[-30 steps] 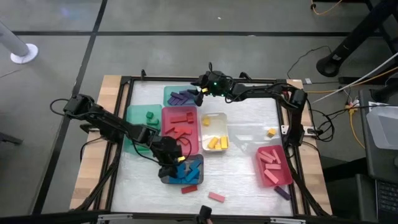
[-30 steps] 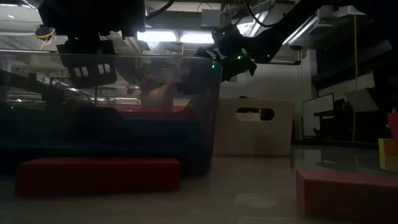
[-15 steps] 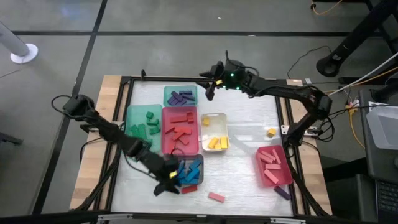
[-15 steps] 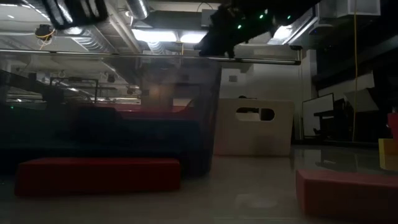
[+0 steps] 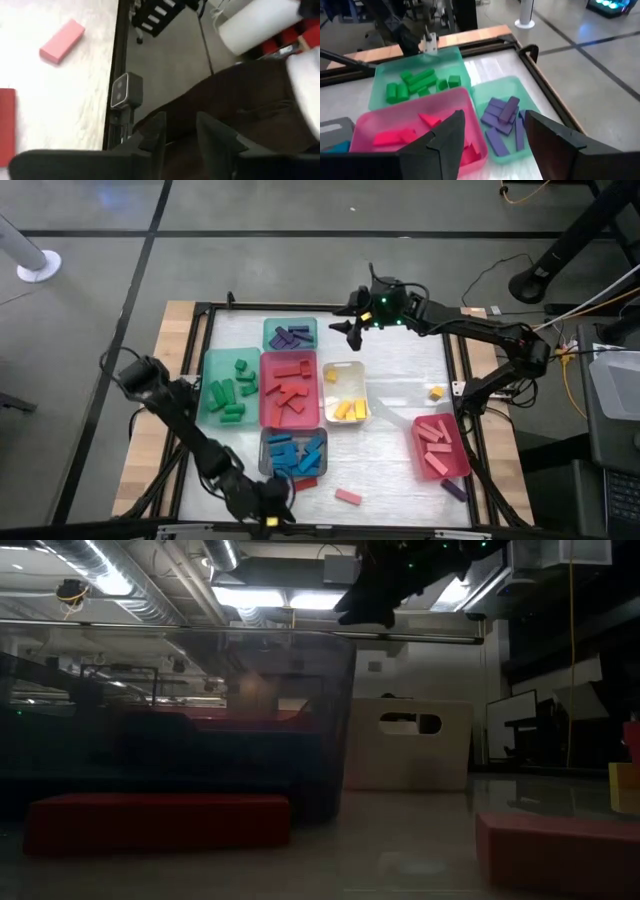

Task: Sort blocks
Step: Put the red block into the top pink bin

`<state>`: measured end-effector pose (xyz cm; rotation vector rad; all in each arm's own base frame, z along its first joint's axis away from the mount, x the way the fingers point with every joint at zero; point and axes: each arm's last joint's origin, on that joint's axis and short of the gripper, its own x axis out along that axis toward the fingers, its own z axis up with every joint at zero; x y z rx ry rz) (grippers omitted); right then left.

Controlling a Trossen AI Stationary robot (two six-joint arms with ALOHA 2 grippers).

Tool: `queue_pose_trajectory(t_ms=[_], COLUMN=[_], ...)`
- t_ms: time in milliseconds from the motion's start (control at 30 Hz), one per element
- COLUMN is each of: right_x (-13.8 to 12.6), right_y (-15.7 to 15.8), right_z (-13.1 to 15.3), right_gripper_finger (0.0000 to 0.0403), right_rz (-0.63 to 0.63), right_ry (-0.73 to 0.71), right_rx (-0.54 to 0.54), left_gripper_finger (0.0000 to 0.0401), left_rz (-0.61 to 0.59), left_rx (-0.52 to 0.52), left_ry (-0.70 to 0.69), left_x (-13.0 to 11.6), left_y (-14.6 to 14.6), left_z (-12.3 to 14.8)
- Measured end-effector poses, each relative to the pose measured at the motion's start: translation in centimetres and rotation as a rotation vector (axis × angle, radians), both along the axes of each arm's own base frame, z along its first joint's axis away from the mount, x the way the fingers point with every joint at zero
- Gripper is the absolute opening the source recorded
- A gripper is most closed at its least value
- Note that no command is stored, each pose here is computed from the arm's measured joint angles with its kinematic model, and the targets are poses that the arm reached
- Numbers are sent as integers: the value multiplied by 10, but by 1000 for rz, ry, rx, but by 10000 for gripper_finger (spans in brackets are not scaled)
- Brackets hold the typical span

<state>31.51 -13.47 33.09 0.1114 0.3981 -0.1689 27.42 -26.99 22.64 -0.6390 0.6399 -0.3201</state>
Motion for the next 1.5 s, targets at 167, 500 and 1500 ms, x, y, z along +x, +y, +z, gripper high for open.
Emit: queue_pose_trajectory(t_ms=[167,500,1500], right_x=[-2,-2,-2], right_y=[1,1,1], right_z=[-4,-5,-5], right_gripper_finger=[205,205,205], right_rz=[0,-1,-1], right_ry=[43,49,48], right_rx=[21,26,25], left_gripper_finger=[55,12,1], left_rz=[111,257,313], left_rx=[97,344,392], left_ry=[67,153,188], left_x=[12,11,31], left_y=[-13,-10,-9], left_z=[-13,-41,-42])
